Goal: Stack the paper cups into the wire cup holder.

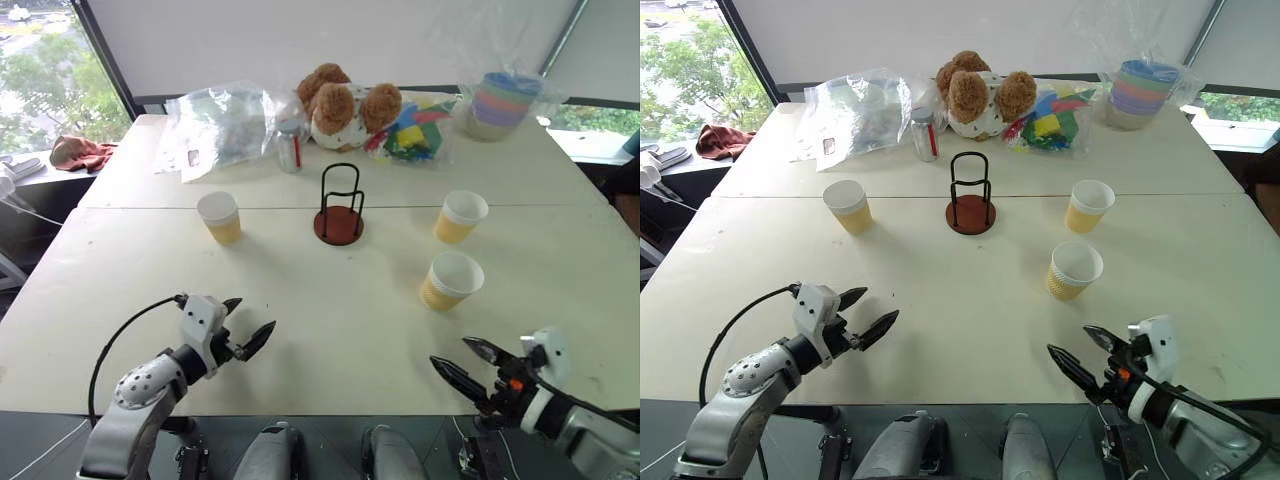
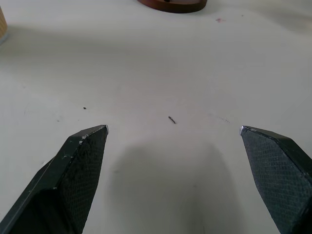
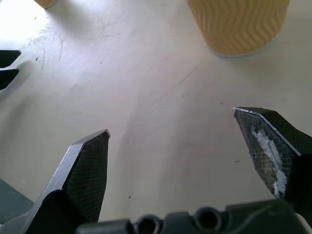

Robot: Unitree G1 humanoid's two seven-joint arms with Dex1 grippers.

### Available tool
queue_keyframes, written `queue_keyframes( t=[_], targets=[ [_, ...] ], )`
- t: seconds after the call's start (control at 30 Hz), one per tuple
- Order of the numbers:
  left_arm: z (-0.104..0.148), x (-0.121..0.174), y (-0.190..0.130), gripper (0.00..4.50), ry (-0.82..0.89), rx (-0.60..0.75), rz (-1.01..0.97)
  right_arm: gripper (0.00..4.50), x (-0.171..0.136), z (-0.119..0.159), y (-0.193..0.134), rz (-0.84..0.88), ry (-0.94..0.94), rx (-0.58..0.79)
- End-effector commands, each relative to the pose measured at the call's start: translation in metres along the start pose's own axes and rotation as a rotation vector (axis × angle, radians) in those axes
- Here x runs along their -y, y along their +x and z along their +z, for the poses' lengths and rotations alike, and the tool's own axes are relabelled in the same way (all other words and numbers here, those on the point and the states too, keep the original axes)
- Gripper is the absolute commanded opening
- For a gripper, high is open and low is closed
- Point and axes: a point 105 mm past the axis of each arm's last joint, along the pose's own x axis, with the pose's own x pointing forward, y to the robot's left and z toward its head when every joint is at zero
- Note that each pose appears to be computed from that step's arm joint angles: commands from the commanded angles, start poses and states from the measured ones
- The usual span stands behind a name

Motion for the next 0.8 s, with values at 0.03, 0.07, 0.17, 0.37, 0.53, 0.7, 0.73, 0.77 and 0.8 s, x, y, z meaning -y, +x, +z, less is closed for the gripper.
queue_keyframes(
  t=[0.03, 0.07, 0.17, 0.37, 0.53, 0.7, 0.73, 0.77, 0.8],
  targets=[
    [0.014, 0.004, -0.003, 4.5, 0.018, 0.055, 0.013, 4.43, -0.003, 0.01, 0.0, 0.017, -0.038, 0.026],
    [0.015, 0.005, -0.002, 4.5, 0.018, 0.06, 0.009, 4.43, -0.003, 0.011, 0.0, 0.02, -0.039, 0.025],
    [0.017, 0.006, 0.0, 4.5, 0.022, 0.063, 0.006, 4.43, -0.005, 0.01, 0.0, 0.038, -0.042, 0.014],
    [0.018, 0.001, 0.002, 4.5, 0.016, 0.07, 0.042, 4.43, -0.007, 0.012, 0.004, 0.043, -0.024, 0.025],
    [0.023, -0.001, 0.012, 4.5, 0.015, 0.097, 0.052, 4.43, -0.015, 0.033, 0.012, 0.07, 0.055, 0.109],
    [0.046, -0.016, 0.022, 4.5, -0.031, 0.161, 0.065, 4.43, -0.056, 0.072, 0.015, 0.277, 0.033, 0.127],
    [0.053, -0.015, 0.024, 4.5, -0.024, 0.166, 0.023, 4.43, -0.066, 0.087, 0.014, 0.331, 0.016, 0.14],
    [0.067, -0.012, 0.026, 4.5, -0.035, 0.169, -0.072, 4.43, -0.078, 0.111, 0.014, 0.408, -0.015, 0.17],
    [0.079, -0.009, 0.028, 4.5, -0.04, 0.167, -0.153, 4.43, -0.088, 0.132, 0.014, 0.47, -0.033, 0.199]
  ],
)
